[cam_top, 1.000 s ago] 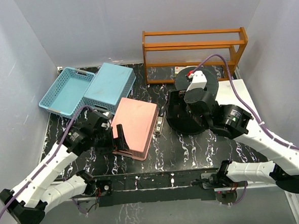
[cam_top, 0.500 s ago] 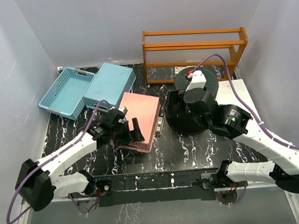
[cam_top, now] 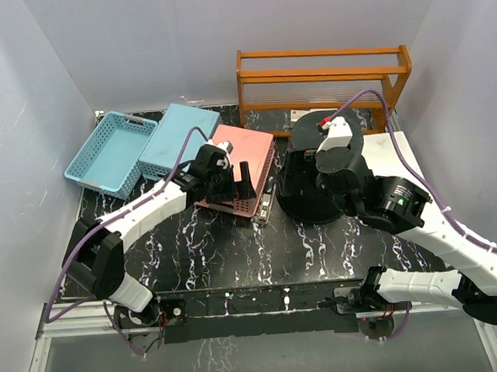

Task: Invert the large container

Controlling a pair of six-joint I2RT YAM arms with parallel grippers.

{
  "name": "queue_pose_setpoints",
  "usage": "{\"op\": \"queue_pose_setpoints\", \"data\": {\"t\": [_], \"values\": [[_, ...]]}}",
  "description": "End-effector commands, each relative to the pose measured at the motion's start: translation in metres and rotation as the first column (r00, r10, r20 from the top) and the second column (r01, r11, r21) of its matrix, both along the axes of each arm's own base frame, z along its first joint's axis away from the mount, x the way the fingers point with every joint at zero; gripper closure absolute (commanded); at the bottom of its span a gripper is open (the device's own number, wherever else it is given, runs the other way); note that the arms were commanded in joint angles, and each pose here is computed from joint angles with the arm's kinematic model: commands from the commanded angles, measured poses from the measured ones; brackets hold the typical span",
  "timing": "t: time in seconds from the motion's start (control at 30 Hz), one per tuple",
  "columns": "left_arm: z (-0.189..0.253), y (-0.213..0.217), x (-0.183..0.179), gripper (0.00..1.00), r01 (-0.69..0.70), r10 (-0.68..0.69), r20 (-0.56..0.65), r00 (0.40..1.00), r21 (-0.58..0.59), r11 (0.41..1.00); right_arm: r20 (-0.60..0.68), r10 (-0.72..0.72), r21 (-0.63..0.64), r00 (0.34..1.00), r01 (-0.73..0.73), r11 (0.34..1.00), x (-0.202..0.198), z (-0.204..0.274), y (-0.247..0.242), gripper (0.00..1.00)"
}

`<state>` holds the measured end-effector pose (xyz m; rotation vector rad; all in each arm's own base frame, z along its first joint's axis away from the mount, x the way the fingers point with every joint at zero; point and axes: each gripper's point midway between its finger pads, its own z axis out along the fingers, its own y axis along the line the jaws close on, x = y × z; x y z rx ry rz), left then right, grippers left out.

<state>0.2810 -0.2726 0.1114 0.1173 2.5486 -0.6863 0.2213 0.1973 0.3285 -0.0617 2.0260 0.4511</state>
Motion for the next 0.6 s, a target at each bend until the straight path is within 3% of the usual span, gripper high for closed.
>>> {"op": "queue_pose_setpoints", "data": {"t": [0.0,0.1,0.3,0.43,0.57], "values": [[0.052,0.013,0.025,0.03,0.025,-0.027,0.121,0.992,0.017,1.000,0.033,-0.010,0.057,0.999,0.008,0.998,-0.001,0.016,-0.002,0.02],[0.076,0.023,0.023,0.01,0.076,-0.078,0.089,0.993,0.021,0.997,0.039,-0.005,0.055,0.999,0.003,0.998,0.000,0.016,0.000,0.02],[0.076,0.057,-0.002,0.01,0.113,-0.111,-0.025,0.994,0.176,0.978,0.062,0.049,0.061,0.997,-0.053,0.997,0.006,0.019,0.019,0.02],[0.074,0.077,-0.011,0.01,0.075,-0.070,-0.029,0.997,0.227,0.971,0.069,0.074,0.039,0.995,-0.077,0.996,0.011,0.021,0.028,0.02],[0.097,0.118,0.008,0.01,-0.054,0.048,0.035,0.998,0.207,0.977,0.074,0.091,0.034,0.993,-0.093,0.995,0.011,0.021,0.030,0.02]]}}
